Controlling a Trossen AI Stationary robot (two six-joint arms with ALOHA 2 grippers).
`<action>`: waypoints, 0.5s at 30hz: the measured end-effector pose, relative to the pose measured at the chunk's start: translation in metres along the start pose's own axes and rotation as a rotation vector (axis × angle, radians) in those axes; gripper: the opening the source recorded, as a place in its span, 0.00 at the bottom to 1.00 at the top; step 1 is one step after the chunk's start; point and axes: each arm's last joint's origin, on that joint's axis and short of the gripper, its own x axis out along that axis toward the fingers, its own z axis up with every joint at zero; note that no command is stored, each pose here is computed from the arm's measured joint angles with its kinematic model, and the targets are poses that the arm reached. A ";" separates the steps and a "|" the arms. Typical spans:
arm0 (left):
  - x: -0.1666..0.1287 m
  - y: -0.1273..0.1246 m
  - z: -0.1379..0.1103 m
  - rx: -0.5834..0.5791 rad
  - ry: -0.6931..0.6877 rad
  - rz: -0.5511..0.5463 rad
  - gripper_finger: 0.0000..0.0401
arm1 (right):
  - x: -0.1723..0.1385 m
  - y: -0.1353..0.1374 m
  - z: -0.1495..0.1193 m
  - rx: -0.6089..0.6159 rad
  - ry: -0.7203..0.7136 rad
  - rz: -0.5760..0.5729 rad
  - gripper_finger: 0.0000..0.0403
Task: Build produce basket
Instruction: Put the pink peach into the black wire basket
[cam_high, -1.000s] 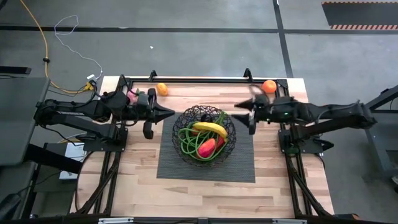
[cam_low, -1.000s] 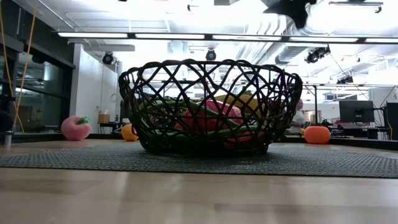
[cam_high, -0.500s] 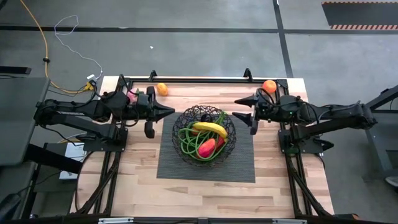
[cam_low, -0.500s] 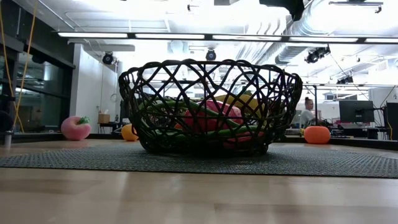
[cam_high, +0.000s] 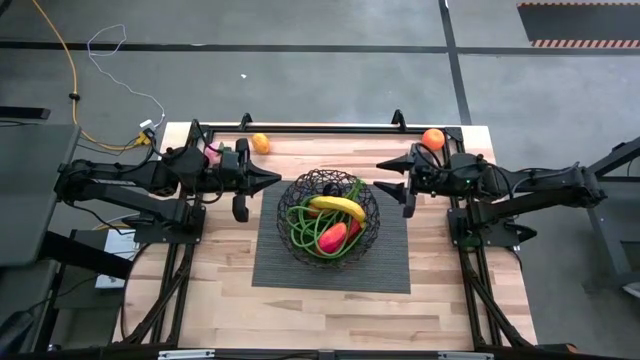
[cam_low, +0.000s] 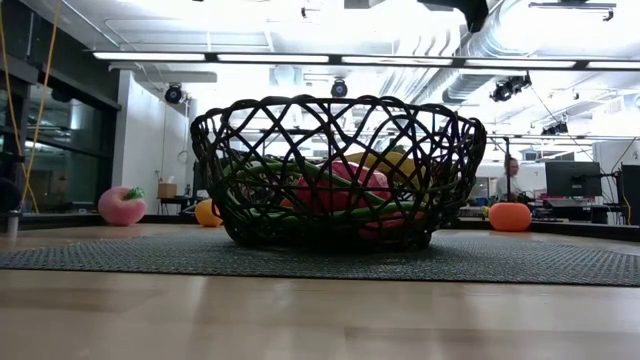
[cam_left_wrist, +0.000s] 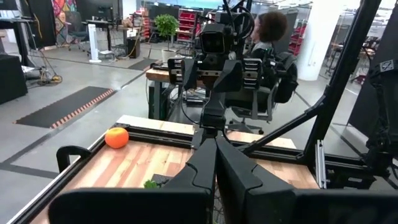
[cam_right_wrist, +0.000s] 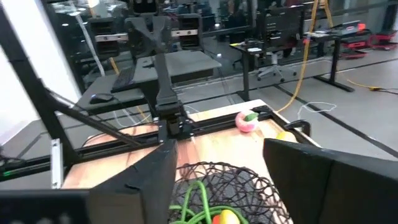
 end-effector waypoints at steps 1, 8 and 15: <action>0.000 0.000 0.000 0.000 0.000 0.000 0.00 | 0.000 0.000 0.000 -0.002 0.001 0.008 0.50; 0.000 0.000 0.000 0.000 0.000 0.000 0.00 | 0.000 0.003 0.000 -0.024 0.012 0.093 0.07; 0.000 0.000 0.000 0.000 0.000 0.000 0.00 | 0.000 0.005 -0.001 -0.005 0.026 0.168 0.02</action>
